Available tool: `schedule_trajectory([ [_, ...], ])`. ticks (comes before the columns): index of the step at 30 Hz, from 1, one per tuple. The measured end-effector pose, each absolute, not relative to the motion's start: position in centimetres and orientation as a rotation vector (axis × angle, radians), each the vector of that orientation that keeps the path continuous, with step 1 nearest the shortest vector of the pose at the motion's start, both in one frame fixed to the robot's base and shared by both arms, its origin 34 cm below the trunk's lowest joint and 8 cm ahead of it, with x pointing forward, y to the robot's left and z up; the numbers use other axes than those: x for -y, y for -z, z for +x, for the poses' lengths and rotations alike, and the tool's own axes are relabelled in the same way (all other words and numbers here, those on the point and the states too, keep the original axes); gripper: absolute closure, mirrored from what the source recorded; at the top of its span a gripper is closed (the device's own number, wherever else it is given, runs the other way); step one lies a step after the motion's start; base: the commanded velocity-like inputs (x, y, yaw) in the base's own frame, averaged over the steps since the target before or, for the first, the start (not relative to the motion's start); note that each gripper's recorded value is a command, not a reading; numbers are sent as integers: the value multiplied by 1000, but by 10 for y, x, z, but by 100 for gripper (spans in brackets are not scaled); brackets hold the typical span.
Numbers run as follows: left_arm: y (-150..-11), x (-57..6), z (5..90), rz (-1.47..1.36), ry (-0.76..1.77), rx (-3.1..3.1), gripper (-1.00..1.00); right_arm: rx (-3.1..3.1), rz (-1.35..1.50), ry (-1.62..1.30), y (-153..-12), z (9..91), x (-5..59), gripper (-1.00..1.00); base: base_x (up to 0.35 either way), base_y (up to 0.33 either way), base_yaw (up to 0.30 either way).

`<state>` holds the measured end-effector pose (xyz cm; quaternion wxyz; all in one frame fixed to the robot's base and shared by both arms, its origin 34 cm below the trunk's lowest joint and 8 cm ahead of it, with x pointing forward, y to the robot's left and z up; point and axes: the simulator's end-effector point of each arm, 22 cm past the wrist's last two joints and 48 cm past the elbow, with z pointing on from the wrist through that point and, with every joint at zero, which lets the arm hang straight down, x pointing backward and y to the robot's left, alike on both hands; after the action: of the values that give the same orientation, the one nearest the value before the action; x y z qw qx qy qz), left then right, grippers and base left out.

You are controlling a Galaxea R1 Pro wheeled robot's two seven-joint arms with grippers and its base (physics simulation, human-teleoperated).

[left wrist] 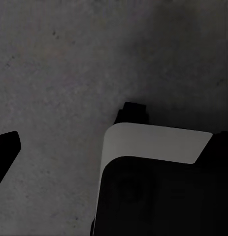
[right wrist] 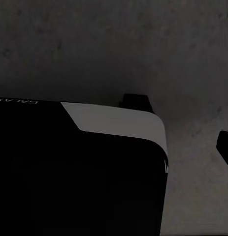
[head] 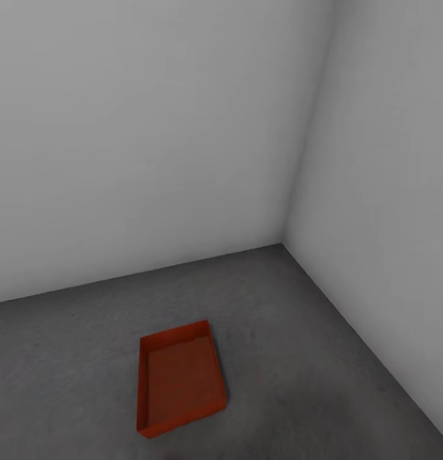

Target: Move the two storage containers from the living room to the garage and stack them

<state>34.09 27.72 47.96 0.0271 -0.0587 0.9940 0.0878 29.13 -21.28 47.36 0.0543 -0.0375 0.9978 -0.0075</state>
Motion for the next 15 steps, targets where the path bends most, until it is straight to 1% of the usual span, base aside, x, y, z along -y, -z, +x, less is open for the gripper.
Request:
schedule_trajectory([
  [7, -481, -286, 344, -172, -290, -3060, -100, -3027, -114, 23, -474, 293, 213, -100, 0, 0, -237],
  [9, -481, -286, 344, -173, -290, -3060, -100, -3026, -113, 24, -474, 293, 213, -100, 0, 0, -174],
  [15, -481, -286, 344, -171, -290, -3058, -100, -3029, -113, 29, -474, 293, 214, -100, 0, 0, -45],
])
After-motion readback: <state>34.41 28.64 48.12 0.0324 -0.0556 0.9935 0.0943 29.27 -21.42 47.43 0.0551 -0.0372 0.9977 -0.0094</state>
